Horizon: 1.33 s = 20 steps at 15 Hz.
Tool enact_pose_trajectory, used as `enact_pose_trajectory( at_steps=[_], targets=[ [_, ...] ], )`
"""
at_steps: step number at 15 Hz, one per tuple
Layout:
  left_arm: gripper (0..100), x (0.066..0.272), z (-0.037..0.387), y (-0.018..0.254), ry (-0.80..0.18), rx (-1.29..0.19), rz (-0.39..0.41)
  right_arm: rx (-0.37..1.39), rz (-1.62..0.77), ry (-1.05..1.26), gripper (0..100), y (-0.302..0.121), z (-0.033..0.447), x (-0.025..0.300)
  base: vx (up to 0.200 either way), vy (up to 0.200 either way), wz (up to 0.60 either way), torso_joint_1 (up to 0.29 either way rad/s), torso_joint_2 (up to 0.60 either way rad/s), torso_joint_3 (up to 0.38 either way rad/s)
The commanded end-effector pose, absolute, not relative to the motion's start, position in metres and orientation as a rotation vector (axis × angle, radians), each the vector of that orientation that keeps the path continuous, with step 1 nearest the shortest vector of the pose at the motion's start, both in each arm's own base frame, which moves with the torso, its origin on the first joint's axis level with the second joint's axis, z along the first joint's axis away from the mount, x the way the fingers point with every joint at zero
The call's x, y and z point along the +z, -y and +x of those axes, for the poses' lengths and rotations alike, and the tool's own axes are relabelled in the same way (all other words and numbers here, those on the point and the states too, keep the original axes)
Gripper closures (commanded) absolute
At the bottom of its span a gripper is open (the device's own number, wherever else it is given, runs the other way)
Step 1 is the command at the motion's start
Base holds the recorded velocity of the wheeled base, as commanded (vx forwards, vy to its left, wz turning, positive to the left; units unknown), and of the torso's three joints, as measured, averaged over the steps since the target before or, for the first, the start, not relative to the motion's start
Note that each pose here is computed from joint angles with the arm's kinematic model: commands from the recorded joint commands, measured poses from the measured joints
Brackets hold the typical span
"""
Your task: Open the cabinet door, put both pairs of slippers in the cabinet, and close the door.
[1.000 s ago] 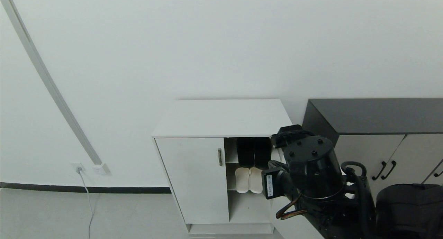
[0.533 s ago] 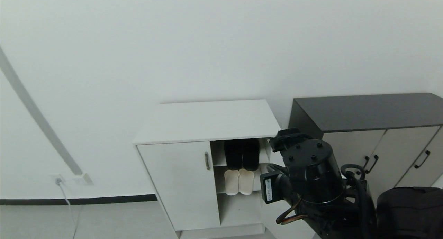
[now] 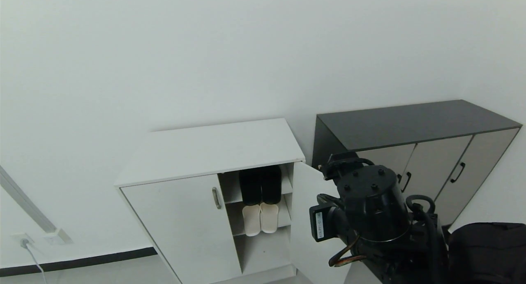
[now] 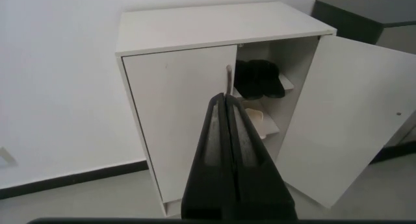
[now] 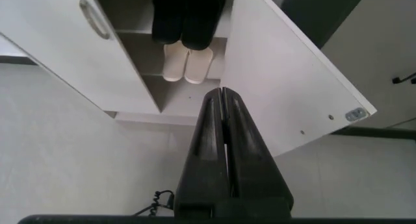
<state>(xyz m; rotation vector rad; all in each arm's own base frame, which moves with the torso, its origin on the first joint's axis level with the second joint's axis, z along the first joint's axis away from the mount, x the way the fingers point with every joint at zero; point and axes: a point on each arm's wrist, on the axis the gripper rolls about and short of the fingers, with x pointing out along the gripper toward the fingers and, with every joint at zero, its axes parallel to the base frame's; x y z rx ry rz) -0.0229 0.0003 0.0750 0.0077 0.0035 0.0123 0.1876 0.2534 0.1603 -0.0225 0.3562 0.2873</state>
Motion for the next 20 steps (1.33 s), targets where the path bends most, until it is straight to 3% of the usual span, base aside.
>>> enact_pose_trajectory(
  at_steps=[1, 6, 12, 20],
  targets=[
    [100, 0.075, -0.023, 0.000, -0.005, 0.012, 0.008, 0.284, -0.023, -0.356, 100, -0.253, 0.188, 0.160, 0.000, 0.000, 0.00, 0.000, 0.00, 0.000],
    [100, 0.075, -0.023, 0.000, -0.003, 0.009, 0.008, 0.282, -0.029, -0.355, 100, -0.251, 0.187, 0.161, 0.000, 0.000, 0.00, 0.000, 0.00, 0.000],
    [100, 0.075, -0.023, 0.000, -0.005, 0.009, 0.008, 0.273, -0.039, -0.357, 100, -0.250, 0.190, 0.159, -0.200, 0.000, 0.00, 0.005, 0.00, 0.002],
    [100, 0.075, -0.023, 0.000, -0.005, 0.011, 0.006, 0.240, -0.030, -0.345, 100, -0.244, 0.200, 0.158, 0.000, 0.000, -0.22, 0.001, 0.00, 0.001]
  ],
)
